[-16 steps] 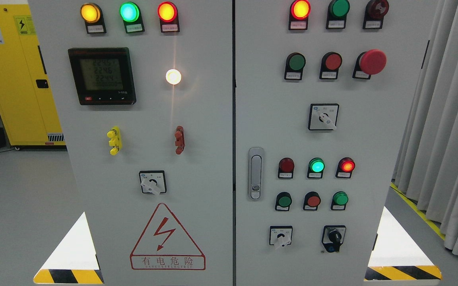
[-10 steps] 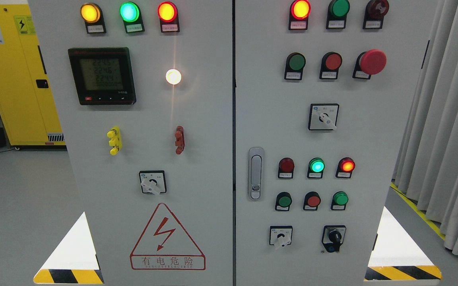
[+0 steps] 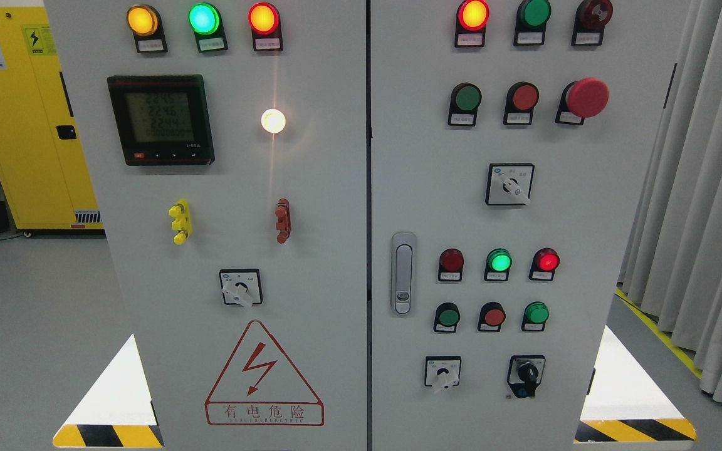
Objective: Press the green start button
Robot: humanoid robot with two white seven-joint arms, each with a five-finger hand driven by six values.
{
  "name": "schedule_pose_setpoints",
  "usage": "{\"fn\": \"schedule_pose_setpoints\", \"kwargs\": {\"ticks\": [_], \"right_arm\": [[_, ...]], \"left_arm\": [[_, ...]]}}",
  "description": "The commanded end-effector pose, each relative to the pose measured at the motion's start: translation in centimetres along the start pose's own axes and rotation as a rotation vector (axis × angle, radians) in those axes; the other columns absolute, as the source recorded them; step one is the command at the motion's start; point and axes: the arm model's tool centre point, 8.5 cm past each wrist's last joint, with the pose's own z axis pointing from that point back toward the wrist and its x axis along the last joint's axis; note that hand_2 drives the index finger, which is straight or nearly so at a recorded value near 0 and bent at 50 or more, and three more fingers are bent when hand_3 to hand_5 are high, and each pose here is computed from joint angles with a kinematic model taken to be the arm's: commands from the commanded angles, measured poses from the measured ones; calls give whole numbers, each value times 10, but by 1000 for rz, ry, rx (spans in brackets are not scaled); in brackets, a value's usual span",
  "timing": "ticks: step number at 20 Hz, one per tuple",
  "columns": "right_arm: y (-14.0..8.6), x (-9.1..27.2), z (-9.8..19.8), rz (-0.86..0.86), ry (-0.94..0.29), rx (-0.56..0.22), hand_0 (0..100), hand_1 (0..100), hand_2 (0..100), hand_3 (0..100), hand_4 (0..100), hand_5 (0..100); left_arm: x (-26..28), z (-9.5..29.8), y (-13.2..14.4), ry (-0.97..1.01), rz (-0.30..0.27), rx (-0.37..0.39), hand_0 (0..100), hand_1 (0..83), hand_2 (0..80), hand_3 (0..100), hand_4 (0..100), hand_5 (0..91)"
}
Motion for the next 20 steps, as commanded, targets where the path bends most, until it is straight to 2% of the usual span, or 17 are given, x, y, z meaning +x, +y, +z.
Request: {"fn": "schedule_pose_setpoints", "kwargs": {"ticks": [1,5,7,8,13,14,15,16,20], "right_arm": [[-2,89,17,145,-344,-45,312,439,0,0,0,0],[5,137,53,249,-559,-70,301,450,0,0,6,0],[9,162,73,314,-689,-82,296,455,0,0,40,0],[12,175,83,364,-752,-90,289,461,0,67,112,0],[34,230,133,647,-1036,-169,280,471,0,139,176,0],[38,238,144,676,-1079,-182,274,476,0,188,230,51],[42,245,158,700,-1122,-195,272,478,0,202,243,63],[46,255,172,718,-1169,-208,269,483,0,261,305,129],[63,286,226,805,-1340,-266,272,491,0,333,365,203]], "left_arm": [[29,-2,0,-59,-1,-3,120,556,0,0,0,0],[29,-3,-2,-59,1,-5,120,556,0,0,0,0],[29,-3,-4,-57,2,-8,120,556,0,0,0,0],[30,-3,-4,-59,2,-8,120,556,0,0,0,0],[29,-3,-5,-58,2,-10,120,556,0,0,0,0],[30,-3,-5,-59,2,-10,120,556,0,0,0,0],[30,-3,-5,-59,2,-10,120,556,0,0,0,0],[30,-3,-6,-59,3,-11,120,556,0,0,0,0],[30,-3,-7,-59,4,-13,120,556,0,0,0,0]]}}
